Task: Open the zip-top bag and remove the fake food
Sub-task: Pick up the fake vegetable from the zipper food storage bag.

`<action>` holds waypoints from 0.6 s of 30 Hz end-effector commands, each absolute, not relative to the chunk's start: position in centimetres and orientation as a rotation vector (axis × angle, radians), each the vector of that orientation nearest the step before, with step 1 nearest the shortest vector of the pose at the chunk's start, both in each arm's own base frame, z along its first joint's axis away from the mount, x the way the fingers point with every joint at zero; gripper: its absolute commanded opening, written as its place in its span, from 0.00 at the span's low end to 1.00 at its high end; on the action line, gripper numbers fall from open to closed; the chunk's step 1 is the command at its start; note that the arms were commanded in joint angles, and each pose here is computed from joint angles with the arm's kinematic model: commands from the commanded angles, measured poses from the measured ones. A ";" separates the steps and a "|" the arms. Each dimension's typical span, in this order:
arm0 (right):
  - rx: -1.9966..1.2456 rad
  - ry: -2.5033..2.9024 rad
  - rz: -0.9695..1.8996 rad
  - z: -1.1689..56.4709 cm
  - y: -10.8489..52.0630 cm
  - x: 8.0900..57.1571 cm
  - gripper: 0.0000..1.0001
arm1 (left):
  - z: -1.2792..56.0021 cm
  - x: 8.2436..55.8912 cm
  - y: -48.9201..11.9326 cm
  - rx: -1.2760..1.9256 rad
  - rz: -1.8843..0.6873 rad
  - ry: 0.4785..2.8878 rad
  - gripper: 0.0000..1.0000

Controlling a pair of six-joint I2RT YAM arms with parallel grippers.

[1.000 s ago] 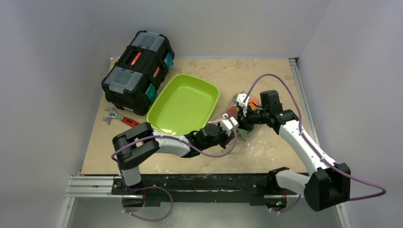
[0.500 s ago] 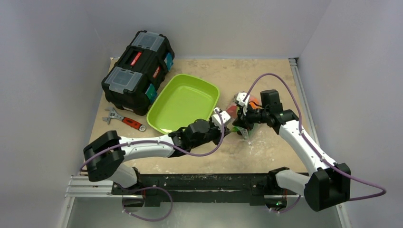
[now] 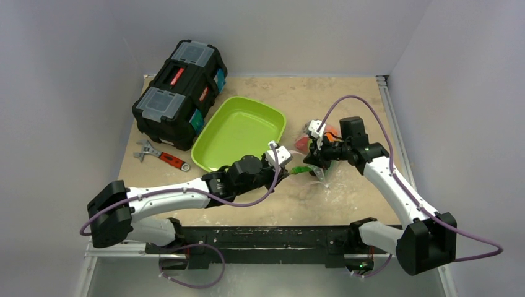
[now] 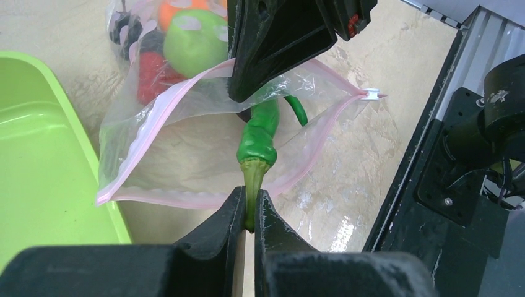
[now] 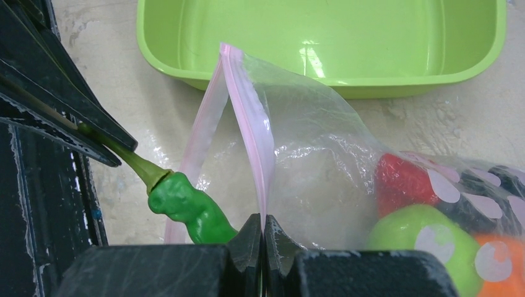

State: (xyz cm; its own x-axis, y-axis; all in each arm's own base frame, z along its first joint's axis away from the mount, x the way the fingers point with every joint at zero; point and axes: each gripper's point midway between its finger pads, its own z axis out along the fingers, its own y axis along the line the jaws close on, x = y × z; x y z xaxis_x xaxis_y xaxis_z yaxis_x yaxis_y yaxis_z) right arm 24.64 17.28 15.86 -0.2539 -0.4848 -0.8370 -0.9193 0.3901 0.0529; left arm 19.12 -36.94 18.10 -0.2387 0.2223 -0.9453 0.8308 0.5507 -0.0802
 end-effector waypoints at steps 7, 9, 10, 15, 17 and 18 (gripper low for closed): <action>-1.188 1.855 0.679 17.0 17.1 25.7 0.00 | 19.4 18.5 -34.8 0.900 -0.703 1.737 0.00; -1.188 1.857 0.681 16.9 17.1 25.7 0.00 | 19.6 18.4 -34.5 0.905 -0.699 1.732 0.00; -1.189 1.857 0.681 16.9 17.1 25.7 0.00 | 19.8 18.4 -34.4 0.907 -0.699 1.731 0.00; -1.186 1.859 0.679 16.9 17.0 25.7 0.00 | 20.3 18.0 -33.7 0.919 -0.696 1.728 0.00; -1.186 1.859 0.680 16.9 17.0 25.7 0.00 | 20.5 17.8 -33.4 0.924 -0.698 1.725 0.00; -1.187 1.858 0.680 16.9 17.0 25.7 0.00 | 20.5 17.8 -33.2 0.926 -0.696 1.726 0.00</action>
State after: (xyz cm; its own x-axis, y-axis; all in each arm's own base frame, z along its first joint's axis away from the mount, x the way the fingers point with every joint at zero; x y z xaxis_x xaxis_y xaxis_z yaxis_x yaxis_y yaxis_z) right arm 24.74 17.14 15.86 -0.2566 -0.4837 -0.8368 -0.9170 0.3955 0.0525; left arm 17.86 -33.91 19.37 -0.2232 0.2648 -0.9381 0.8372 0.5450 -0.0454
